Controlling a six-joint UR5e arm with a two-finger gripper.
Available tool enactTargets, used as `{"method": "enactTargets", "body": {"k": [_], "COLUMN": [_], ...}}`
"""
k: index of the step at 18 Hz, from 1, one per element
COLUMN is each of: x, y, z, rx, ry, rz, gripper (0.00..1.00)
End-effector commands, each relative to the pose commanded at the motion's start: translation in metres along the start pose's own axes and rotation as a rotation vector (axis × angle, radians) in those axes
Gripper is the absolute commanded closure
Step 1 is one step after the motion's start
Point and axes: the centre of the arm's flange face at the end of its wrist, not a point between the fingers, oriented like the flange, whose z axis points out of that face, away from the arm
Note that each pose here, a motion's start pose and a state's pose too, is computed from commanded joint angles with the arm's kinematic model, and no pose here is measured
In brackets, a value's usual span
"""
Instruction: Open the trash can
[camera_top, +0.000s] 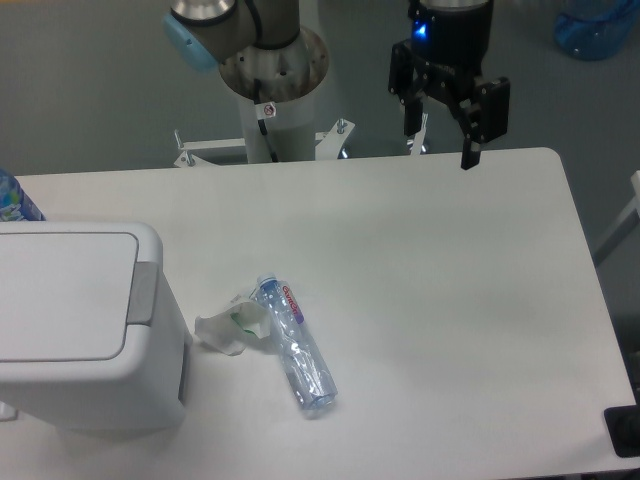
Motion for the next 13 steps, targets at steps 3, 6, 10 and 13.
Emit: {"method": "enactTargets", "body": {"k": [3, 6, 10, 13], "x": [0.0, 0.0, -0.004, -0.005], "y": [0.0, -0.003, -0.008, -0.027], "z": [0.001, -0.001, 0.0, 0.003], "rx": [-0.001, 0.0, 0.004, 0.025], "ry": [0.003, -0.002, -0.023, -0.057], "rz": [0.001, 0.0, -0.167, -0.296], "gripper": [0.0, 0.0, 0.0, 0.0]}}
